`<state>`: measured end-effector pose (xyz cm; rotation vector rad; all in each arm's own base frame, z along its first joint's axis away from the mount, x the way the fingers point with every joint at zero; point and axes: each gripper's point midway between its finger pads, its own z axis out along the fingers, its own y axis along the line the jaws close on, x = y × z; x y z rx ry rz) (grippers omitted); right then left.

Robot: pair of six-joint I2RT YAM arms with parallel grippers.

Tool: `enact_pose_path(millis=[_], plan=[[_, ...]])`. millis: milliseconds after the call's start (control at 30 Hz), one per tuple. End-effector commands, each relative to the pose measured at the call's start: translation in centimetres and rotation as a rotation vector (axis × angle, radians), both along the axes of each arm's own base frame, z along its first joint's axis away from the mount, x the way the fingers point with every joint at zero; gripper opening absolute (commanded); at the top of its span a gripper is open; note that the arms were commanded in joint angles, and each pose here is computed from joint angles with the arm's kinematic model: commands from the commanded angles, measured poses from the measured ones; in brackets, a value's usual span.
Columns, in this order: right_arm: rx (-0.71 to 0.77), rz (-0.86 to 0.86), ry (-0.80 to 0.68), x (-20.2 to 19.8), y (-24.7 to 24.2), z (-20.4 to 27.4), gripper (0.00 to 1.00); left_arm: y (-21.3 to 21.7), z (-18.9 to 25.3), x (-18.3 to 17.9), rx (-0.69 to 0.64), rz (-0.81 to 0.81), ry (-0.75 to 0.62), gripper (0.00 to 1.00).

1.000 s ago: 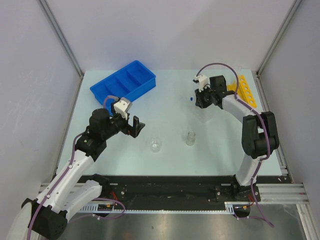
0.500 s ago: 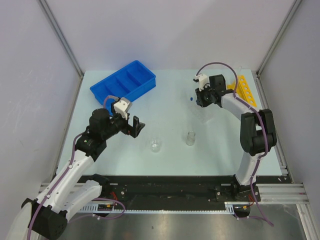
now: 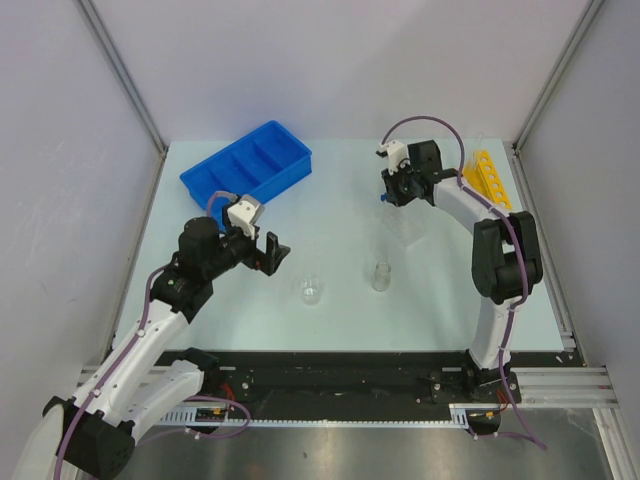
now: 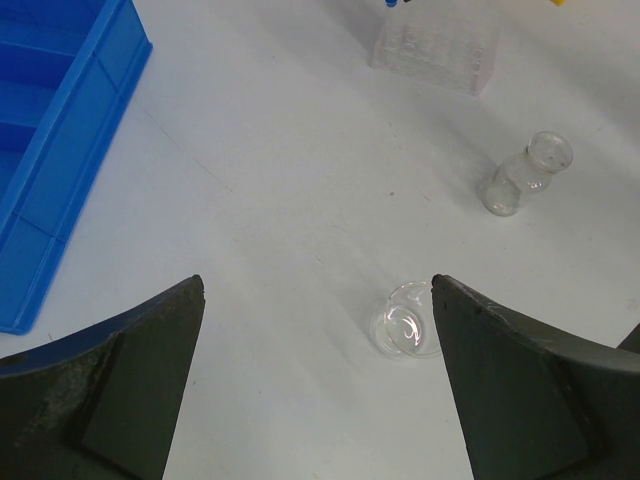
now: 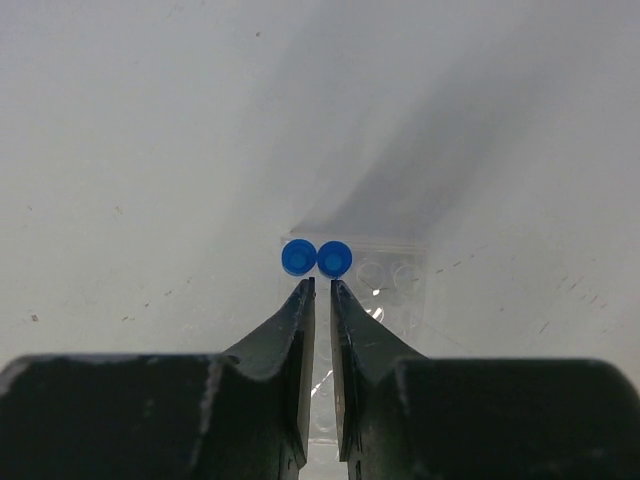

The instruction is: Organize the chemistry lab equipment

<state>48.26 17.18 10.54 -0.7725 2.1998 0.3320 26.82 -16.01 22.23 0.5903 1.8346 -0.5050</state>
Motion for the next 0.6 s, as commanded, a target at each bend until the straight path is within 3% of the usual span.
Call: enact_pose_path(millis=[0,167,267,367,400,500,567], plan=[[-0.023,0.013,-0.033,0.1,0.2,1.3,0.17,0.2,0.2,0.1,0.028,-0.018,-0.036,1.0],[-0.014,0.025,-0.064,-1.6,-0.6,3.1,0.25,0.1,0.4,0.1,0.025,-0.019,-0.042,1.0],[0.011,0.037,-0.082,-2.6,-1.4,4.5,0.37,0.1,0.6,0.1,0.023,-0.022,-0.046,1.0],[0.025,0.046,-0.099,-3.0,-2.5,5.4,0.56,0.1,0.7,0.0,0.021,-0.023,-0.05,1.0],[0.029,0.054,-0.101,-3.1,-2.7,5.5,0.68,0.1,0.7,0.0,0.021,-0.022,-0.052,1.0],[-0.005,0.098,-0.112,-3.4,-4.2,5.6,0.92,0.2,0.8,-0.1,0.019,-0.02,-0.056,1.0],[-0.025,0.107,-0.126,-3.6,-5.6,6.1,0.99,0.2,0.9,-0.1,0.019,-0.02,-0.057,1.0]])
